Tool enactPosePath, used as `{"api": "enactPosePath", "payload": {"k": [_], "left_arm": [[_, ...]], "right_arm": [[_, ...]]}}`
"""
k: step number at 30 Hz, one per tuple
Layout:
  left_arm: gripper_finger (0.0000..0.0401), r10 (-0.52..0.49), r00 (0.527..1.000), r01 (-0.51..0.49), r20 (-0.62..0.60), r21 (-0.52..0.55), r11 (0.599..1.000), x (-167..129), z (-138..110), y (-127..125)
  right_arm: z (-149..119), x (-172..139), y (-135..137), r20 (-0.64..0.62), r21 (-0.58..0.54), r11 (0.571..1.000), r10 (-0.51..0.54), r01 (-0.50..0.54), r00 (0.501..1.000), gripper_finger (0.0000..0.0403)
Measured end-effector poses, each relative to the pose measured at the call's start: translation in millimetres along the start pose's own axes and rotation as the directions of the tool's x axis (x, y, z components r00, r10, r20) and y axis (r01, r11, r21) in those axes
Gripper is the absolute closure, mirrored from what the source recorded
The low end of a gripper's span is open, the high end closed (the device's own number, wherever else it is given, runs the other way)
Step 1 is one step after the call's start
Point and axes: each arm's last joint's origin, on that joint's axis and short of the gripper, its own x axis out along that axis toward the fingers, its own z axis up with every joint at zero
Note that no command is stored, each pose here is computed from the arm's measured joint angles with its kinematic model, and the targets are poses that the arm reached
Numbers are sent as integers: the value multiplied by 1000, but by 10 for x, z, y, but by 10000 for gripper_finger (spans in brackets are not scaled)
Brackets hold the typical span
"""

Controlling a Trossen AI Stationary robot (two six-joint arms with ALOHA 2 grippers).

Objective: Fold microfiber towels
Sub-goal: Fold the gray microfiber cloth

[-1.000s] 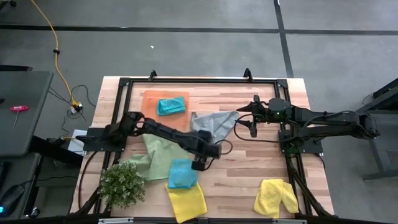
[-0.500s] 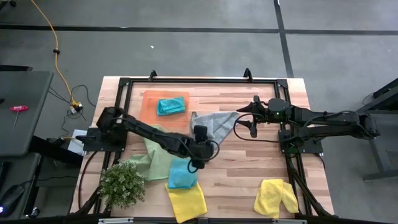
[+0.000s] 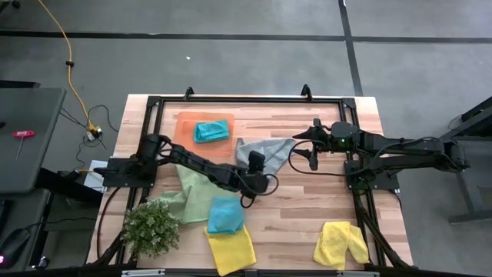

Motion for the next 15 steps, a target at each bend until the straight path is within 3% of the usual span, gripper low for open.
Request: {"api": "enactPosePath", "payload": {"k": [8,11,15], "left_arm": [[251,87,996,-87,9,17,996,52,36,23],[290,109,993,-110,36,29,994,33,73,58],[381,142,987,-146,76,45,988,9,130,86]], "right_arm": [[1,0,0,1,0,1000,0,0,1000,167],[2,0,0,2,0,1000,0,0,1000,167],[1,0,-4,1,2,1000,-13,13,1000,167]]}}
